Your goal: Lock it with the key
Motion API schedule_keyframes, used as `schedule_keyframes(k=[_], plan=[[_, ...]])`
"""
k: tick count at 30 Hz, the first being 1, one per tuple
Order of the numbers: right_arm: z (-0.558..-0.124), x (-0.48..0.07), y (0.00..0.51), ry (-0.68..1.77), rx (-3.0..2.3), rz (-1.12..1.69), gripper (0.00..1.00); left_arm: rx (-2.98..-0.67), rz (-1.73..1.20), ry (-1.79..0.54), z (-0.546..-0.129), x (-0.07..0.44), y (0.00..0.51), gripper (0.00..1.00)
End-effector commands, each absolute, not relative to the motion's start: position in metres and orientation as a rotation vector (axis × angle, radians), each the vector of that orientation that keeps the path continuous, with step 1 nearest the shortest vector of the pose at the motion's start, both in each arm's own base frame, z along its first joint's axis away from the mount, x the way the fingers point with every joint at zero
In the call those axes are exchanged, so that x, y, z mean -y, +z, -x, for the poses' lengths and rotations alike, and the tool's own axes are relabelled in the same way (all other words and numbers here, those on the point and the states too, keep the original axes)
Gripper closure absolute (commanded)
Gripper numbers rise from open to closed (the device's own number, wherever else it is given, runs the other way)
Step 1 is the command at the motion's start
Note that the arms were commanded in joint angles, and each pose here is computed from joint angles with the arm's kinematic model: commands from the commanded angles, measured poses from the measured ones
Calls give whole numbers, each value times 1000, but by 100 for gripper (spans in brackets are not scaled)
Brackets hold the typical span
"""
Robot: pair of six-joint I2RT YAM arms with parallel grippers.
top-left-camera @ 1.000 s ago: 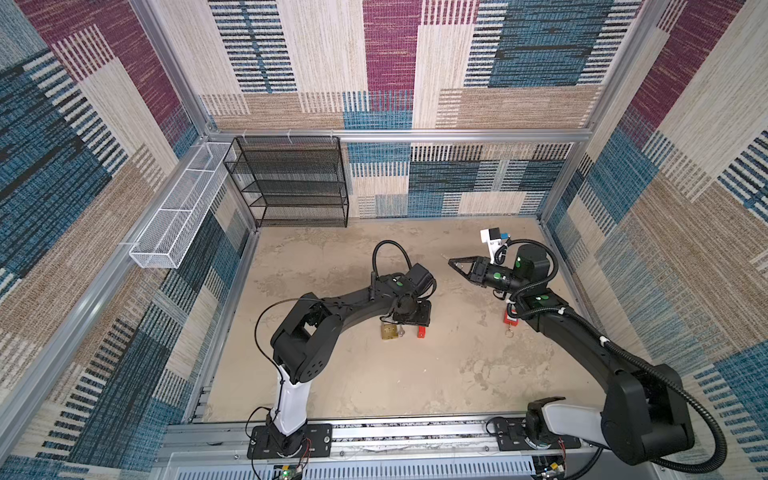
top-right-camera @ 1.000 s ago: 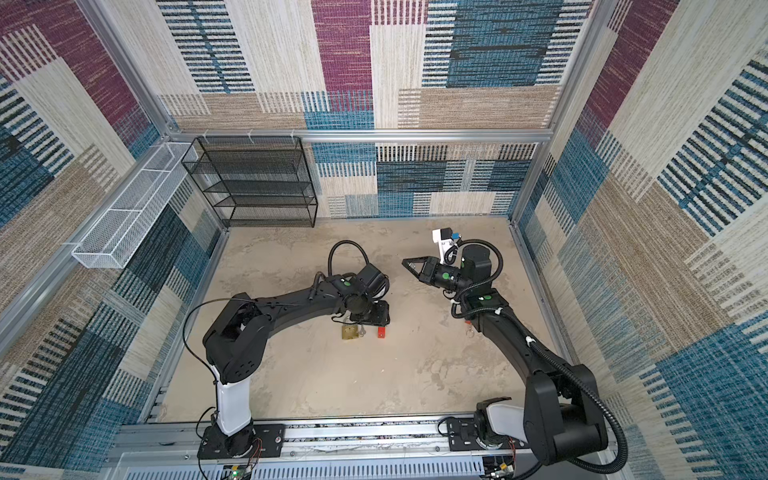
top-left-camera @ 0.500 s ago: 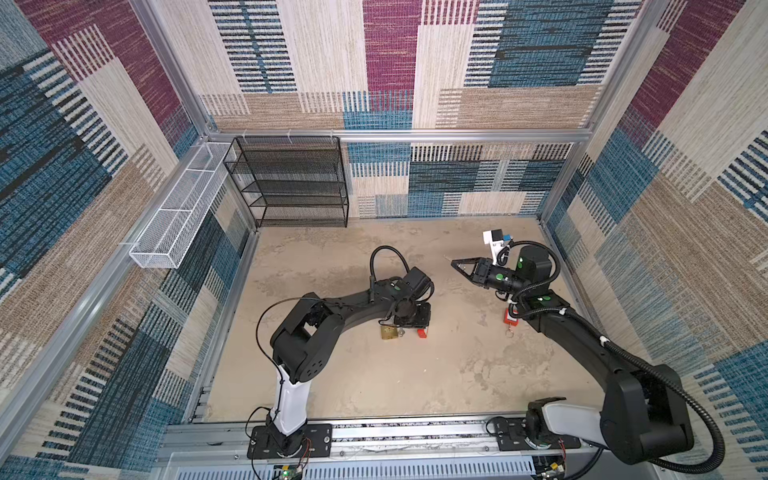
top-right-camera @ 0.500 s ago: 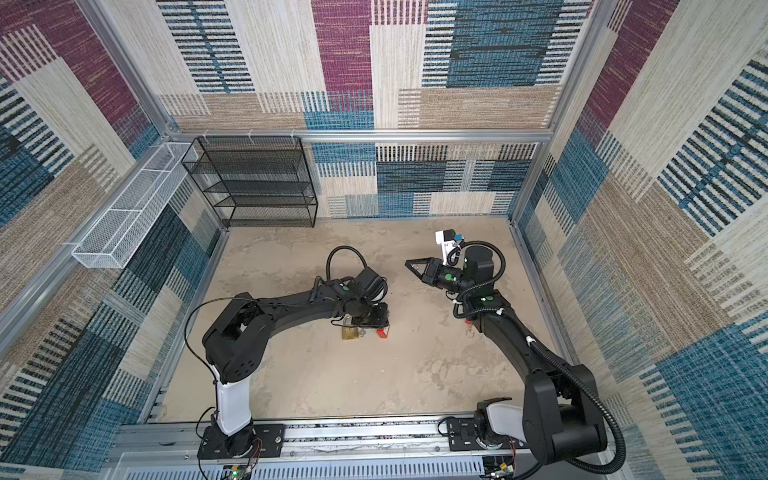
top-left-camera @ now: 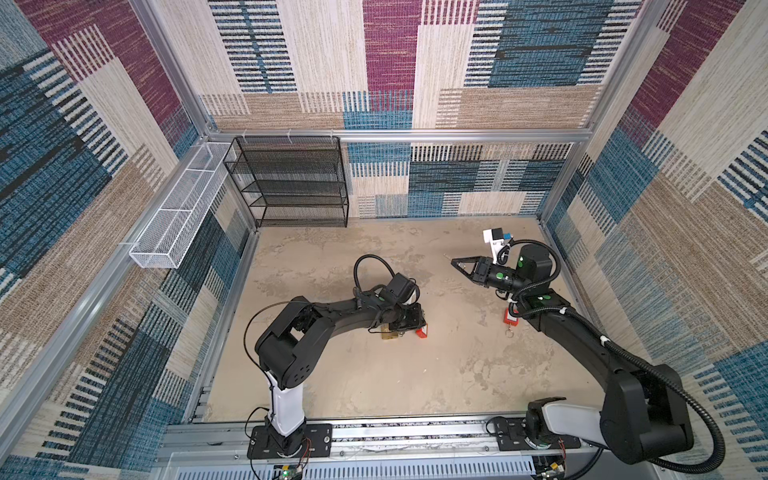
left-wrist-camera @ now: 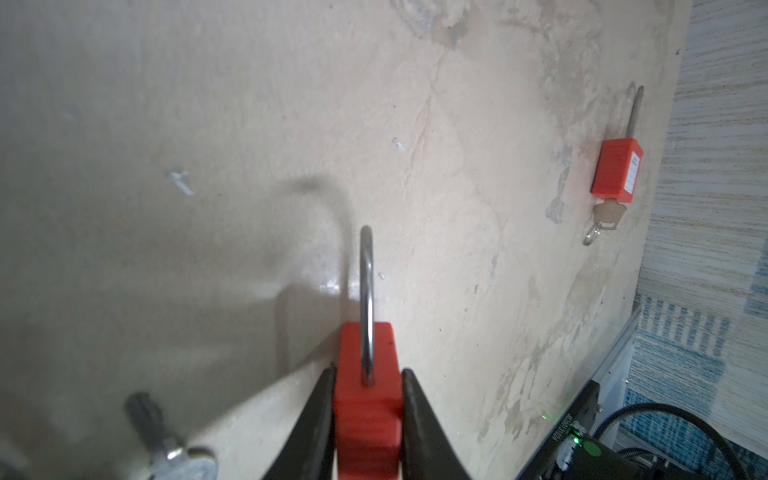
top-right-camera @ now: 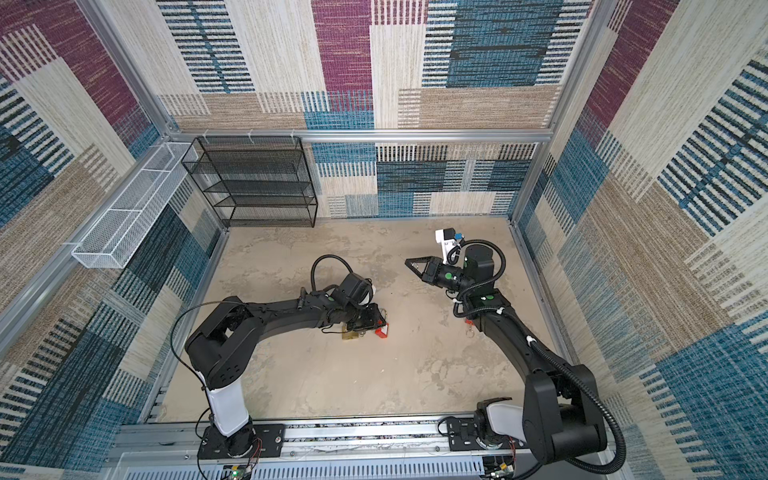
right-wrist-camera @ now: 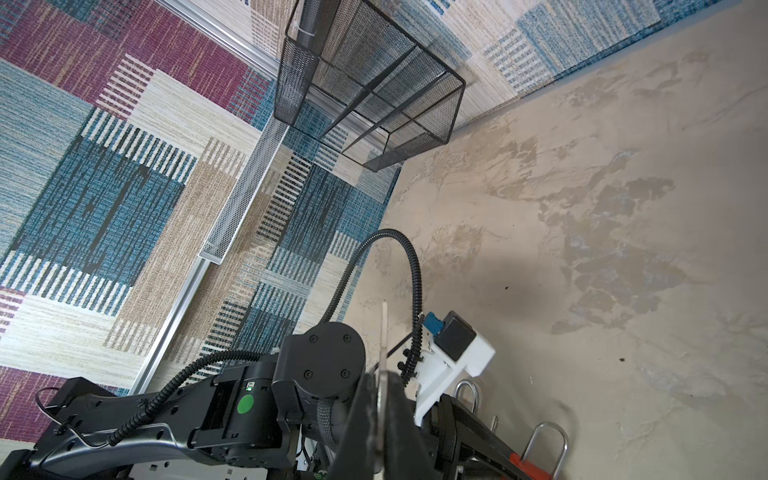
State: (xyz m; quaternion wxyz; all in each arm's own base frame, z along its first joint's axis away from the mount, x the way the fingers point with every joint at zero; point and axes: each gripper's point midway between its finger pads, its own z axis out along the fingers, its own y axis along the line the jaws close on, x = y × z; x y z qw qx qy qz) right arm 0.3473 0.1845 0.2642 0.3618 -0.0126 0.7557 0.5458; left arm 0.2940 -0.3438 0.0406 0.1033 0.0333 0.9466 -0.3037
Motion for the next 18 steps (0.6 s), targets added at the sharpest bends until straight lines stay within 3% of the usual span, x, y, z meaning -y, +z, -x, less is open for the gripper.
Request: schedule_keyframes(k=[1,10,18], plan=[[-347,-186,271,1411,-1928,58,100,-2784,-51,-894,-299,343,45,66],[-348,-183,268,1383,-1939,47,100,-2801,-96,-775,-300,331,54,54],[-348,-179,265,1321,-1963,40,100,-2777,-242,-657,-309,333,66,50]])
